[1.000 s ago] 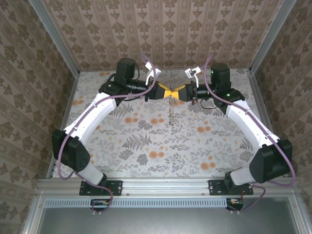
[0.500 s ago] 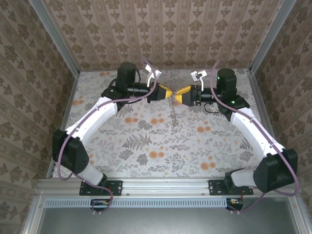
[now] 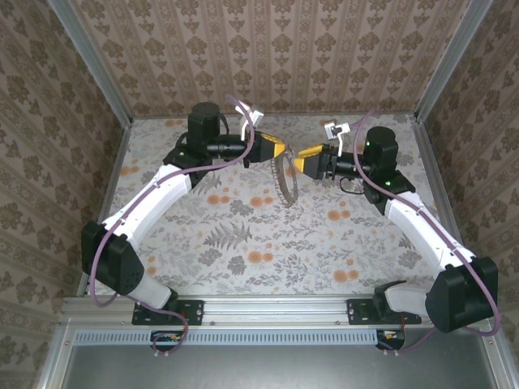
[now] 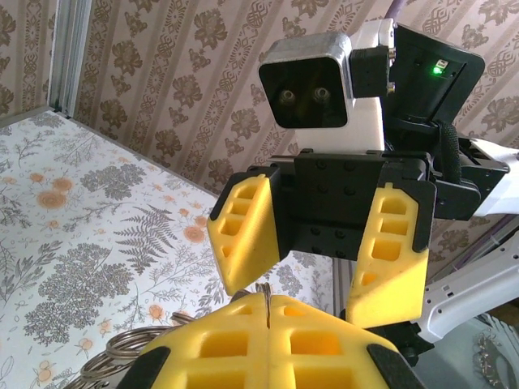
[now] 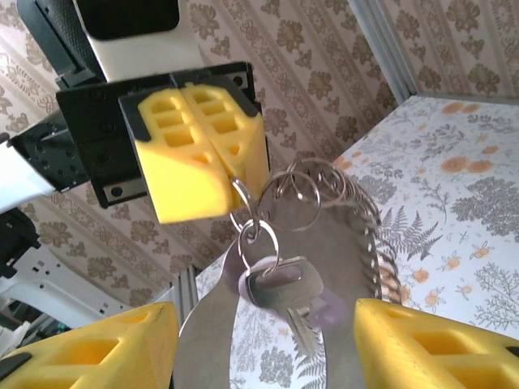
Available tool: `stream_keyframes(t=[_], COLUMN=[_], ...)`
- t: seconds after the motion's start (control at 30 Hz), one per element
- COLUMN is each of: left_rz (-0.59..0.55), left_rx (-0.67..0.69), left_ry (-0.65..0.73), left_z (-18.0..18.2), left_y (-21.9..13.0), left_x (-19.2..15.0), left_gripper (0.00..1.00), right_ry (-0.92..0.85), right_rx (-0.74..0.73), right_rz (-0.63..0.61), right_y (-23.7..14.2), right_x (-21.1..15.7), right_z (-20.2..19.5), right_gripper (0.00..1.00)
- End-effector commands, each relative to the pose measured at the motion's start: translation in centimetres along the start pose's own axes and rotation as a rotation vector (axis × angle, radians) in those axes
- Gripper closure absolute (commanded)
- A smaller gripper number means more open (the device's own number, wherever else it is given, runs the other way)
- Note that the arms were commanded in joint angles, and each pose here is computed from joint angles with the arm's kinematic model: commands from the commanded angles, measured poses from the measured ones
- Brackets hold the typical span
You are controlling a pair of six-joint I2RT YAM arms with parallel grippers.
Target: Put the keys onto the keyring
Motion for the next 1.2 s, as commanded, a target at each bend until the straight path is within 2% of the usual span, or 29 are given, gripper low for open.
stream_keyframes(t=[0.0, 0.17, 0.3, 0.5, 0.73, 1.17], left_rz=[-0.049, -0.051, -0.054, -0.062, -0.073, -0.081], left_rx=[-0.02, -0.024, -0.019, 0.009, 0.02, 0.036], left_ry=[0.056, 0.062, 0.066, 0.082, 0.094, 0.095], left_z=[-1.8, -2.1, -2.2, -2.3, -2.5, -2.3], left_y=[-0.6, -0.6, -0.7, -1.1, -1.3, -1.4], left_x=[1.9, 2.1, 2.2, 2.4, 2.7, 2.5], left_gripper=[1.0, 1.0, 1.0, 1.0, 1.0, 1.0], right_ry=[-0.021, -0.017, -0.009, -0.005, -0.003, -0.031], right_rx=[0.016, 0.026, 0.03, 0.027, 0.039, 0.095], right_rz=[-0.035, -0.021, -0.007, -0.001, 0.011, 0.045], right_y=[0.4, 1.4, 1.8, 1.4, 1.2, 2.0], right_x=[0.9, 0.7, 0.4, -0.5, -1.2, -2.1], right_z=[0.5, 0.4, 0.1, 0.2, 0.5, 2.7], right_gripper=[0.39, 0.39, 0.45, 0.66, 1.0, 1.0])
Point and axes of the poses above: each hand's point on the last joint's axis, 136 mm out from that joint toward the fingers, its own y axis out along the fingers, its own z axis along the line the jaws close on, x = y × z, the point moved 2 cm from there along -y, back along the fingers, and after that the axes turned 11 degrees about y, right-handed, at the moved point
